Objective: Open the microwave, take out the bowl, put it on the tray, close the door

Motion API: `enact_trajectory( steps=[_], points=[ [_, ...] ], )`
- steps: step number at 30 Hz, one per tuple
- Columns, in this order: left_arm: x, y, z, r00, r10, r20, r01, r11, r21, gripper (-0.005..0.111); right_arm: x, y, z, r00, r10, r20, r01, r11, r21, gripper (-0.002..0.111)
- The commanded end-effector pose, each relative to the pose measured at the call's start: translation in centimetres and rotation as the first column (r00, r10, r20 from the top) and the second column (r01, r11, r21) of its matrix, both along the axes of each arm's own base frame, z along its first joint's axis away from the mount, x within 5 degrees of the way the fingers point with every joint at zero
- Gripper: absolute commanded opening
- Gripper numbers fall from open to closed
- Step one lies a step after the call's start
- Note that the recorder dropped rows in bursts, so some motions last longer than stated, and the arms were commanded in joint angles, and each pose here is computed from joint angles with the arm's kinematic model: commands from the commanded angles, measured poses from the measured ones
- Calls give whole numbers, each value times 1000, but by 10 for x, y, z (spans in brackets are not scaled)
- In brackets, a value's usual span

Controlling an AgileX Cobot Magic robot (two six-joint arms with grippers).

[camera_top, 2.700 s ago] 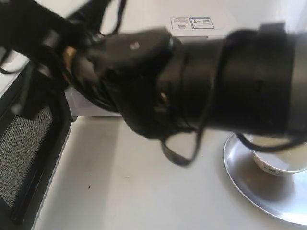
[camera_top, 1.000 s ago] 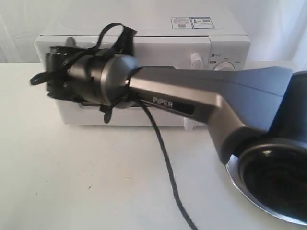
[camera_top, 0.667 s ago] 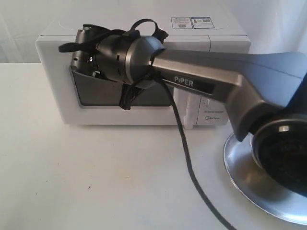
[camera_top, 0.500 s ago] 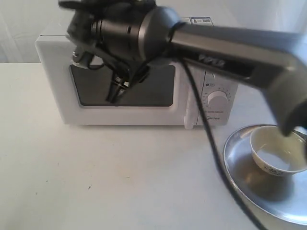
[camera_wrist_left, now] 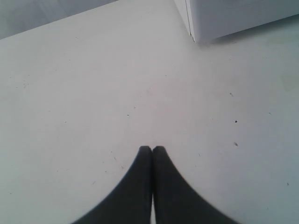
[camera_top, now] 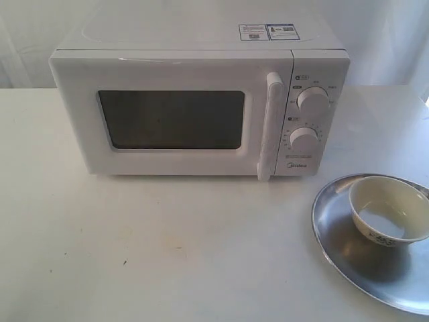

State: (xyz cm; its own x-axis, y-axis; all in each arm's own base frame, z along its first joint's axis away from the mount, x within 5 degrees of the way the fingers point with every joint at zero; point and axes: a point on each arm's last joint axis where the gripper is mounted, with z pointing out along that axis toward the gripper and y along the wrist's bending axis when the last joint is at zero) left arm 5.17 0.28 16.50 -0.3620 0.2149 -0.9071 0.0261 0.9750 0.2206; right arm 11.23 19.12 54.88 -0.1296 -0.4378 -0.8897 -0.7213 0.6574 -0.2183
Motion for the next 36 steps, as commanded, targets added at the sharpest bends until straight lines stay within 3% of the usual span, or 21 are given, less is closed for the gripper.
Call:
enact_trajectory(
  steps=[1,13,18,23,24,26,27,29,30,31,32,36],
  points=[
    [0,0,1,1000,0,6,0,1000,-6,0,-25,-65,28,1000,-10,6,9,985,170,0],
    [0,0,1,1000,0,6,0,1000,-6,0,-85,-228,51,990,-44,131,-26,871,490,0],
    [0,0,1,1000,0,6,0,1000,-6,0,-92,-247,50,974,-166,153,65,857,511,0],
    [0,0,1,1000,0,6,0,1000,-6,0,-88,-229,34,927,-355,125,274,864,422,0],
    [0,0,1,1000,0,6,0,1000,-6,0,-84,-220,23,901,-427,82,366,846,387,0],
    [0,0,1,1000,0,6,0,1000,-6,0,-82,-210,1,870,-483,-97,474,768,430,0],
    [0,0,1,1000,0,6,0,1000,-6,0,-81,-208,-6,864,-491,-113,488,760,429,0],
    [0,0,1,1000,0,6,0,1000,-6,0,-74,-190,-25,896,-443,26,364,768,527,0],
    [0,0,1,1000,0,6,0,1000,-6,0,-74,-177,-45,907,-376,191,210,796,568,0],
    [0,0,1,1000,0,6,0,1000,-6,0,-75,-173,-56,906,-353,232,161,796,583,0],
    [0,0,1,1000,0,6,0,1000,-6,0,-78,-171,-90,890,-361,280,129,786,604,0],
    [0,0,1,1000,0,6,0,1000,-6,0,-86,-180,-205,821,-515,247,270,731,627,0]
  ],
)
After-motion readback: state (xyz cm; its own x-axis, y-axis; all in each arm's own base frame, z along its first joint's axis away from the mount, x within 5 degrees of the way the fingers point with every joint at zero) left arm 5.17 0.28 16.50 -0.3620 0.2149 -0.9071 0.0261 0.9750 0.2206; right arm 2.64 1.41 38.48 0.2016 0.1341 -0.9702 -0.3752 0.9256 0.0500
